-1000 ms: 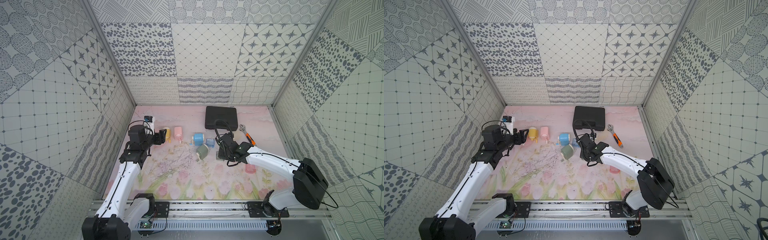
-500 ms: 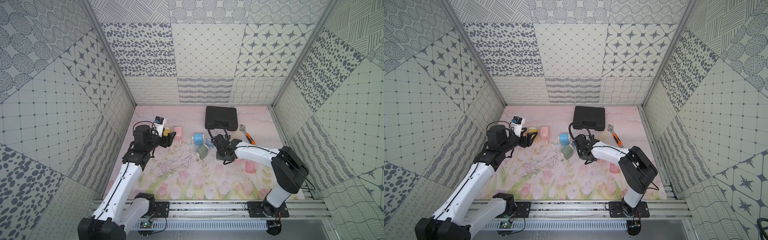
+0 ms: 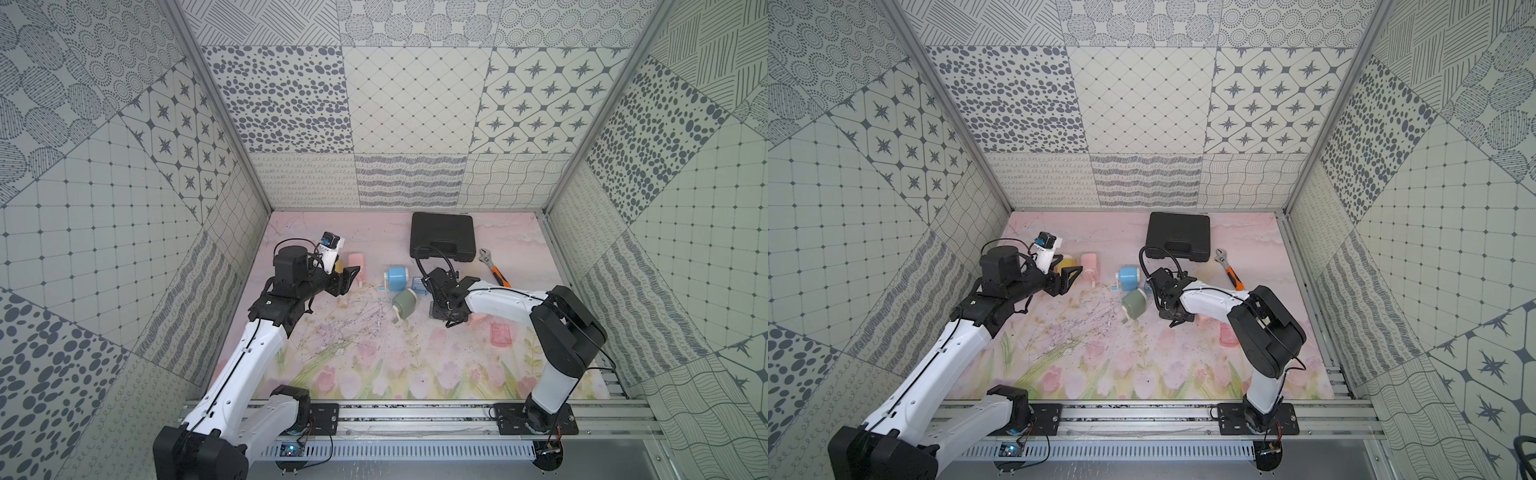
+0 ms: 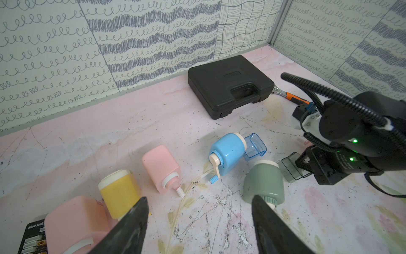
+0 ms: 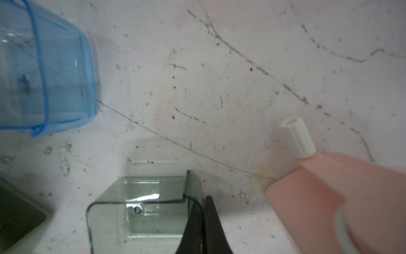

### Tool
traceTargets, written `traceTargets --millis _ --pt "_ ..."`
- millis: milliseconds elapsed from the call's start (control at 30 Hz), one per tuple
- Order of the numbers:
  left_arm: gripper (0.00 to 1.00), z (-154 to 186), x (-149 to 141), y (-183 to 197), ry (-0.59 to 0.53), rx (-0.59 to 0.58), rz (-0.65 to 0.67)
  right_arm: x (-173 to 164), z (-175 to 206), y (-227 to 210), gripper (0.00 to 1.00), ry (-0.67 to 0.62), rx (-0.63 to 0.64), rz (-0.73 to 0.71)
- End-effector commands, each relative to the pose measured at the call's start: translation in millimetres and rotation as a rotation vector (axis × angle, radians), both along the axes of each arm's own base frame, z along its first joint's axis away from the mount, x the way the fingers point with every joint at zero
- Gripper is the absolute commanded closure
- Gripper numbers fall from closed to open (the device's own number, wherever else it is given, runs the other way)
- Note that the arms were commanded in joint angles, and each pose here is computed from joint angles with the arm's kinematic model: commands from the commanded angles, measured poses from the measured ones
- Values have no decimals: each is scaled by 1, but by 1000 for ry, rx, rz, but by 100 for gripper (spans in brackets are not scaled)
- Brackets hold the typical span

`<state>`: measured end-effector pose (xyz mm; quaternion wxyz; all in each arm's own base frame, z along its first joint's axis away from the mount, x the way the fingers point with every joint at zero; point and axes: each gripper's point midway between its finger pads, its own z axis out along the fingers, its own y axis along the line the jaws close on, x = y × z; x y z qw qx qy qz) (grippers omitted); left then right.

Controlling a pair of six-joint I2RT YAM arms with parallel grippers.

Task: Put the tray back into the pencil sharpener
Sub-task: Pick up the container from the center of the board, then place the container at the center of the board.

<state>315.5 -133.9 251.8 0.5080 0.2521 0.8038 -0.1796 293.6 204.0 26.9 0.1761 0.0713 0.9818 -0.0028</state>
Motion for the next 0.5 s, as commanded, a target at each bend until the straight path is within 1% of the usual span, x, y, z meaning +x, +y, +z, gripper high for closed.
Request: traceTargets --millis 0,167,300,467 --pt "27 -6 -8 -14 10 62 -75 6 7 19 97 -13 54 53" --pt "28 -15 -18 -29 63 77 -111 -12 17 24 100 -8 33 110" --pt "28 -25 -31 -40 109 90 -142 -45 22 27 100 -5 -1 156" --pt "28 -43 -39 -47 175 114 -141 -84 13 26 98 5 -34 182"
